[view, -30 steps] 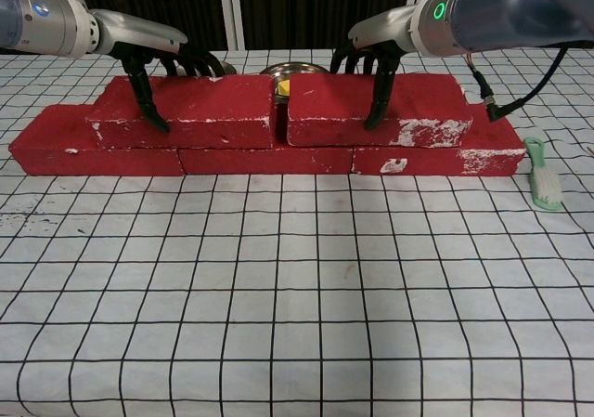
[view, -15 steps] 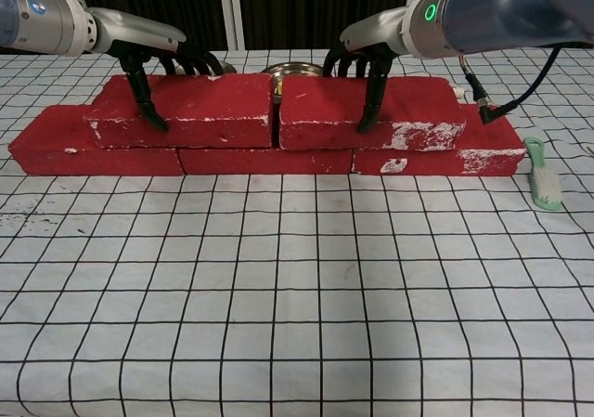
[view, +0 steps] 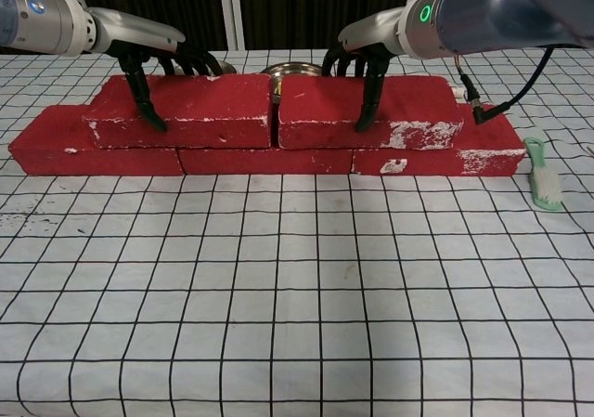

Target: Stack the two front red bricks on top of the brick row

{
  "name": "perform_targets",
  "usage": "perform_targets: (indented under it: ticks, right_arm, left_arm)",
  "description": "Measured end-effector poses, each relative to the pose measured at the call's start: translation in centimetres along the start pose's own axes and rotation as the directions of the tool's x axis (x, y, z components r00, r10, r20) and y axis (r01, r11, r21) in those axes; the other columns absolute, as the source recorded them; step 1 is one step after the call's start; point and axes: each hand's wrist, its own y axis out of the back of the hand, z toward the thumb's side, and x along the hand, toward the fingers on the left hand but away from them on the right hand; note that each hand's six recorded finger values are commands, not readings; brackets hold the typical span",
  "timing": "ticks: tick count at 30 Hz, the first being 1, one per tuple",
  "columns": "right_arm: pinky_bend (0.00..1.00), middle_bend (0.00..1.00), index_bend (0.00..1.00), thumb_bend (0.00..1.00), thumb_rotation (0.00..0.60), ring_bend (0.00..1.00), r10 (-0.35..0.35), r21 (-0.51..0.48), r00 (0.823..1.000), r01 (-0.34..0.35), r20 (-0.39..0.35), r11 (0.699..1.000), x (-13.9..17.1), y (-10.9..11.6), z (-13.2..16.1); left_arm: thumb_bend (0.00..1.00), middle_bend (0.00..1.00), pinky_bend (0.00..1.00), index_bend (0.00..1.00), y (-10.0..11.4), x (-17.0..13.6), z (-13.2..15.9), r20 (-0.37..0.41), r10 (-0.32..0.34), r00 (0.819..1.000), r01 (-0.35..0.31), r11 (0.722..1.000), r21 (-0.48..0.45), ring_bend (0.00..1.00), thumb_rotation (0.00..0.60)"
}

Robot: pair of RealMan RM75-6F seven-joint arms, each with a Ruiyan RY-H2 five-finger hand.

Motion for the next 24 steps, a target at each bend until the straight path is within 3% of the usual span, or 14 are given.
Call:
perform_targets:
  ticks: [18, 24]
  right_arm:
    - [0.19, 0.19, 0.19, 0.03, 0.6, 0.16, -0.001, 0.002, 1.0, 0.001, 0.003, 1.0, -0.3, 0.2, 0.35]
    - [0.19, 0.17, 0.14, 0.02, 0.6, 0.13, 0.006, 0.0, 1.0, -0.006, 0.003, 1.0, -0.32, 0.07, 0.52]
  left_arm:
    - [0.13, 0.21, 0.23, 0.14, -0.06, 0.17, 0.2, 0.004, -0.001, 1.0, 0.001, 1.0, -0.003, 0.12, 0.6]
    - [0.13, 0.21, 0.23, 0.14, -0.1, 0.15, 0.14, 0.002, -0.002, 1.0, 0.002, 1.0, -0.002, 0.12, 0.6]
